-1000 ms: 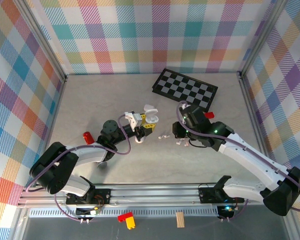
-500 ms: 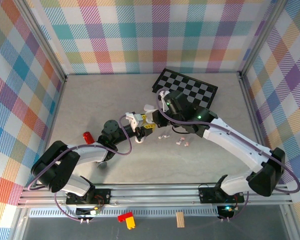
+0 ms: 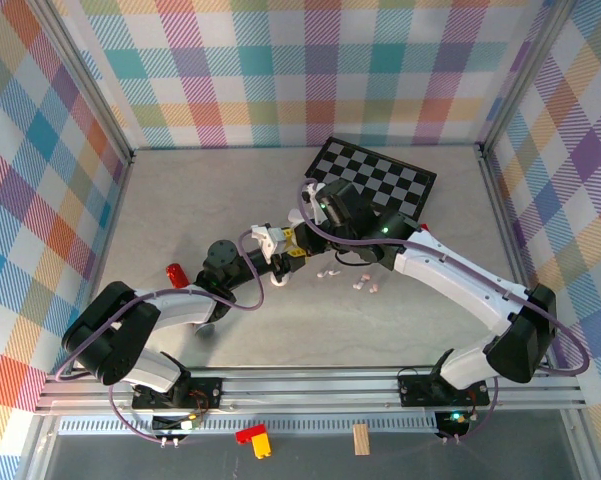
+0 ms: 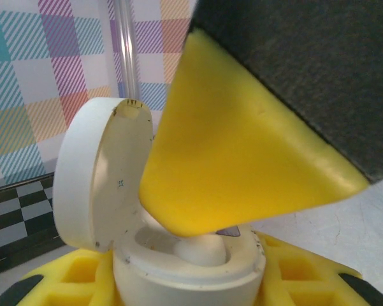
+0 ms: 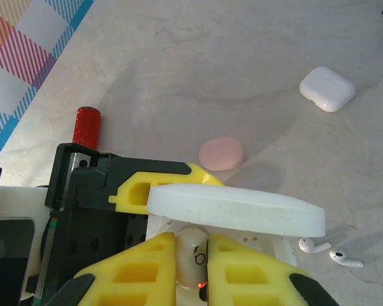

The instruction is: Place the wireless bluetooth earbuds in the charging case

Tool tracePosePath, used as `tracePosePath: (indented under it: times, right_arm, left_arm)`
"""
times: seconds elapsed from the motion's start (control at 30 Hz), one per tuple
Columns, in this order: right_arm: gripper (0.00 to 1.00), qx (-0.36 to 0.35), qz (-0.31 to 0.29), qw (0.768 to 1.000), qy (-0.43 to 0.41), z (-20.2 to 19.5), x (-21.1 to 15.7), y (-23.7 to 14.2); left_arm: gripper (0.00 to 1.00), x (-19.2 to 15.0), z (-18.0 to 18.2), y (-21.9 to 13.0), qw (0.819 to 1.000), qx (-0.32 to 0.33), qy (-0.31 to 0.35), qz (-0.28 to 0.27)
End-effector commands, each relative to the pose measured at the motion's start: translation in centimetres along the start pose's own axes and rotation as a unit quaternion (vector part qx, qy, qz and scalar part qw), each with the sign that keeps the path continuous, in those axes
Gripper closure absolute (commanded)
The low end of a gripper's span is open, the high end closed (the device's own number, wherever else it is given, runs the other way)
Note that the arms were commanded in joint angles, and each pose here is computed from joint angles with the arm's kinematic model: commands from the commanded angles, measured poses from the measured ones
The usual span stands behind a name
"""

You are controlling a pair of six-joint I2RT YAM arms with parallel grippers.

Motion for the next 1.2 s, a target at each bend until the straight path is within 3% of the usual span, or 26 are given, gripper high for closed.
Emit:
tracePosePath:
  times: [0.0, 0.23, 0.4, 0.7, 0.83, 1.0, 1.17]
  right_arm:
    - [0.85, 0.014, 0.009, 1.000, 0.002, 0.6, -0.2, -0.1]
    - [0.78, 0.017, 0.022, 1.000, 0.008, 0.6, -0.6, 0.4]
    - [0.69, 0.013, -0.002, 1.000, 0.015, 0.4, -0.2, -0.5]
    - [0.66, 0.017, -0.053, 0.998, 0.021, -0.3, -1.7, -3.1]
    - [0.66, -0.006, -0.085, 0.996, 0.037, -1.8, -4.0, -4.9]
    - [0.67, -0.076, -0.076, 0.990, 0.091, -5.3, -8.1, -5.6]
    - [0.66, -0.114, -0.053, 0.967, 0.223, -9.8, -12.6, -3.7]
  left_arm:
    - [0.63, 1.2, 0.4, -0.1, 0.999, 0.006, 0.018, -0.031]
    - [0.64, 1.3, 0.4, 0.1, 0.999, 0.005, 0.016, -0.036]
    - [0.64, 1.3, 0.4, 0.0, 0.999, 0.004, 0.015, -0.037]
    - [0.64, 1.2, 0.6, -0.2, 0.999, 0.009, 0.010, -0.040]
    - [0.64, 1.2, 1.0, -0.5, 0.999, 0.017, 0.000, -0.042]
    - [0.64, 1.5, 1.3, -1.0, 0.999, 0.022, -0.005, -0.046]
    - [0.64, 1.8, 1.3, -1.3, 0.998, 0.024, -0.006, -0.050]
Point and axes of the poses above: each hand's point on the last joint's axis, 136 mm out from that joint toward the fingers, its own y axis out along the fingers, its own z axis along the line the jaws close on, x = y × z, the point moved 7 cm from there along -y, back along the fingers, and after that the axes turned 7 degrees about -y, right-handed, at the moved point
